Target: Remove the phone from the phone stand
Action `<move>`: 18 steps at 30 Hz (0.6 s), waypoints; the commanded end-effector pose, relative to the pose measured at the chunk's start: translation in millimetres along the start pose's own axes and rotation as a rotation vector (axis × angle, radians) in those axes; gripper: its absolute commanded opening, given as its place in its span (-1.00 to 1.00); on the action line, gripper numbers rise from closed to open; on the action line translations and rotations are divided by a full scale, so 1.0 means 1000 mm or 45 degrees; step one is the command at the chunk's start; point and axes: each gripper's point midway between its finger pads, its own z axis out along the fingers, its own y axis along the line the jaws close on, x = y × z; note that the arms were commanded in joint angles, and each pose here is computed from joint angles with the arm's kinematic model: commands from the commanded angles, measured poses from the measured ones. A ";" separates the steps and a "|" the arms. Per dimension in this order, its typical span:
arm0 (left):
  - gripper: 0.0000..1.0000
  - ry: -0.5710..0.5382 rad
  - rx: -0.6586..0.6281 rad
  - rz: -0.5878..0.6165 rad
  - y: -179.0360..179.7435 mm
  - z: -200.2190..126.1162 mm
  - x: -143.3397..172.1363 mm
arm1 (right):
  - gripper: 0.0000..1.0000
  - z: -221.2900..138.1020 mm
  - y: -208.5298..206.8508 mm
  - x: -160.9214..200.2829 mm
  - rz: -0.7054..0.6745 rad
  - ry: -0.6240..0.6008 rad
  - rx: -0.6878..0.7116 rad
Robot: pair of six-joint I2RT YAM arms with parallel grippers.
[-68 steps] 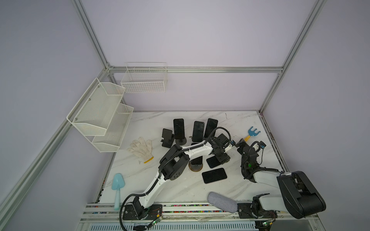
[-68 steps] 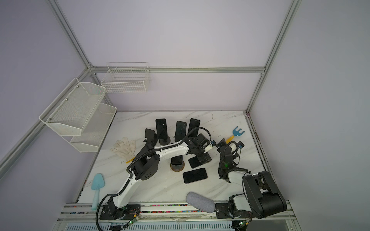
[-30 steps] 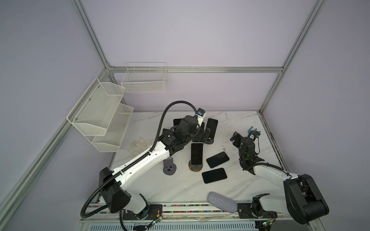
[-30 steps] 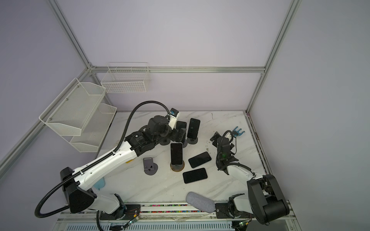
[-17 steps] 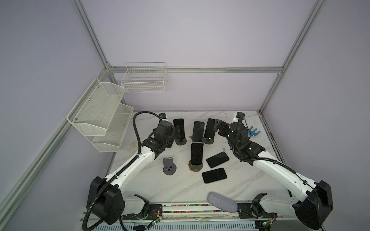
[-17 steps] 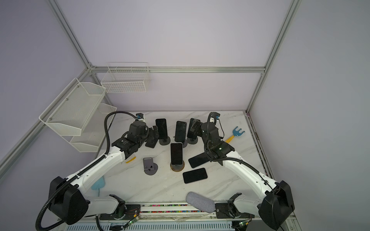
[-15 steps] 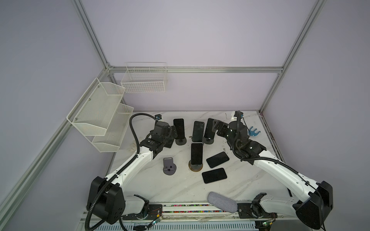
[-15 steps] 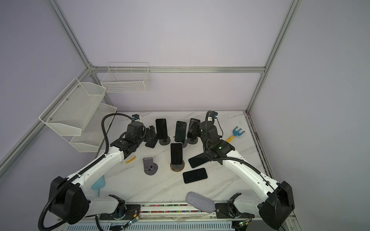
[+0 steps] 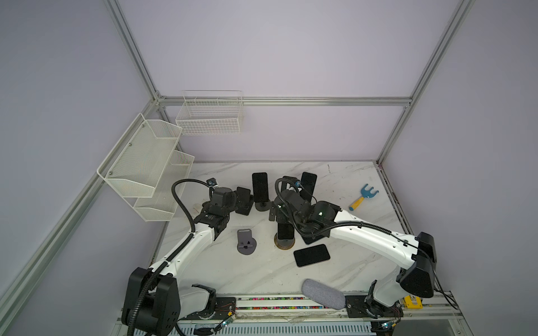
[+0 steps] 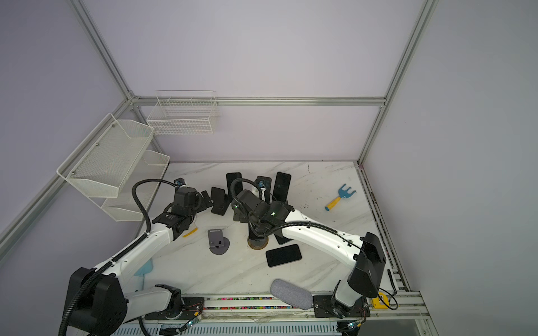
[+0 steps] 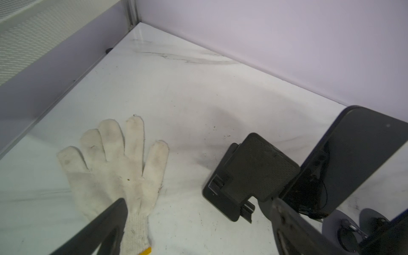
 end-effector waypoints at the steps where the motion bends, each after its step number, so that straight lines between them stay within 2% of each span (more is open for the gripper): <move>1: 0.99 -0.081 -0.066 -0.034 0.014 0.001 -0.007 | 0.95 -0.015 -0.025 -0.001 0.028 -0.059 0.187; 11: 0.99 -0.072 -0.096 -0.031 0.019 0.007 -0.001 | 0.95 0.005 -0.028 0.011 0.027 -0.103 0.240; 15: 0.99 -0.045 -0.096 -0.042 0.019 0.006 0.002 | 0.95 0.019 -0.018 0.024 0.062 -0.027 0.202; 18: 0.99 -0.042 -0.036 -0.072 0.012 0.008 0.005 | 0.95 0.025 -0.019 0.027 0.065 -0.018 0.230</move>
